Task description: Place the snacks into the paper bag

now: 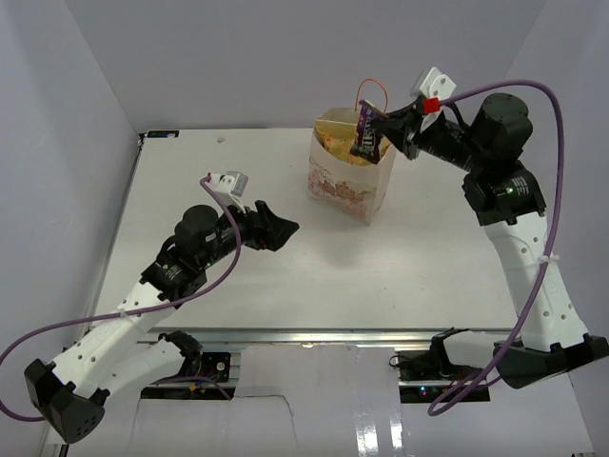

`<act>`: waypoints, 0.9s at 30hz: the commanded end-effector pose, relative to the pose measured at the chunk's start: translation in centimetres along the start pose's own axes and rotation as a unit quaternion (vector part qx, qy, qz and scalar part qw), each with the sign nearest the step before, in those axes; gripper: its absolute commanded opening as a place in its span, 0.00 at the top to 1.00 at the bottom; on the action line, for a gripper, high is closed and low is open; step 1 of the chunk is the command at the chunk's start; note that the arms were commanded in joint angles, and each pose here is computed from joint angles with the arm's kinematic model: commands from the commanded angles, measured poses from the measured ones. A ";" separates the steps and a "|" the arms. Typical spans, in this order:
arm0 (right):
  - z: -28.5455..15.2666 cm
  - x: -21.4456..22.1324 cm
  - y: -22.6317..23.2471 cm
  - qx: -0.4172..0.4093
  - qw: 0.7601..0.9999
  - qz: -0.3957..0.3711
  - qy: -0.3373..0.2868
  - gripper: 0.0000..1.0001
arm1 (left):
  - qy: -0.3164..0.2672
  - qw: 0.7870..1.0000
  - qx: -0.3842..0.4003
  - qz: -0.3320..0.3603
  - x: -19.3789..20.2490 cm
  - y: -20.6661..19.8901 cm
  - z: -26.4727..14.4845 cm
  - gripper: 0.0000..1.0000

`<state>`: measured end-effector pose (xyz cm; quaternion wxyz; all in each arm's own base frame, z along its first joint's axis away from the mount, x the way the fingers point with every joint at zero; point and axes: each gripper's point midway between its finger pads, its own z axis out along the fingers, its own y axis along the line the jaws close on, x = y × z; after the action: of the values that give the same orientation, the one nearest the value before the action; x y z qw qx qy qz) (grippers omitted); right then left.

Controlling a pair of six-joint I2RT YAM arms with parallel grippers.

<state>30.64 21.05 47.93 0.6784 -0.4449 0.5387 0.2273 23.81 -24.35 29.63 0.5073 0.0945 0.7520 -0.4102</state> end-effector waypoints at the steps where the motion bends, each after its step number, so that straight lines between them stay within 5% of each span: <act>1: 2.2 2.8 -5.9 0.076 0.995 -0.045 0.047 0.92 | 0.022 0.997 -0.074 0.004 2.4 3.5 -1.5 0.08; 14: 7.0 13.9 -9.0 0.055 0.983 -0.070 0.163 0.82 | -0.015 0.991 -0.135 -0.016 1.6 5.3 -4.1 0.04; 15: 7.0 14.1 -8.6 0.050 0.983 -0.065 0.166 0.77 | -0.017 0.990 -0.136 -0.018 1.6 5.3 -4.2 0.03; 18: 5.9 13.0 -8.3 0.054 0.983 -0.058 0.165 0.30 | -0.018 0.990 -0.141 -0.022 1.7 5.5 -4.3 0.02; 21: 4.3 11.8 -8.2 0.067 0.984 -0.014 0.163 0.11 | -0.017 0.989 -0.144 -0.021 1.8 5.6 -4.2 0.02; 27: -3.6 13.4 -9.6 0.202 0.948 0.132 0.209 0.10 | -0.022 0.985 -0.171 -0.019 1.0 6.3 -4.5 0.02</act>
<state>42.47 14.74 38.43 0.5955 -0.3557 0.7135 0.0994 23.35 -18.32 24.97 0.5121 0.0009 0.8039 -0.3024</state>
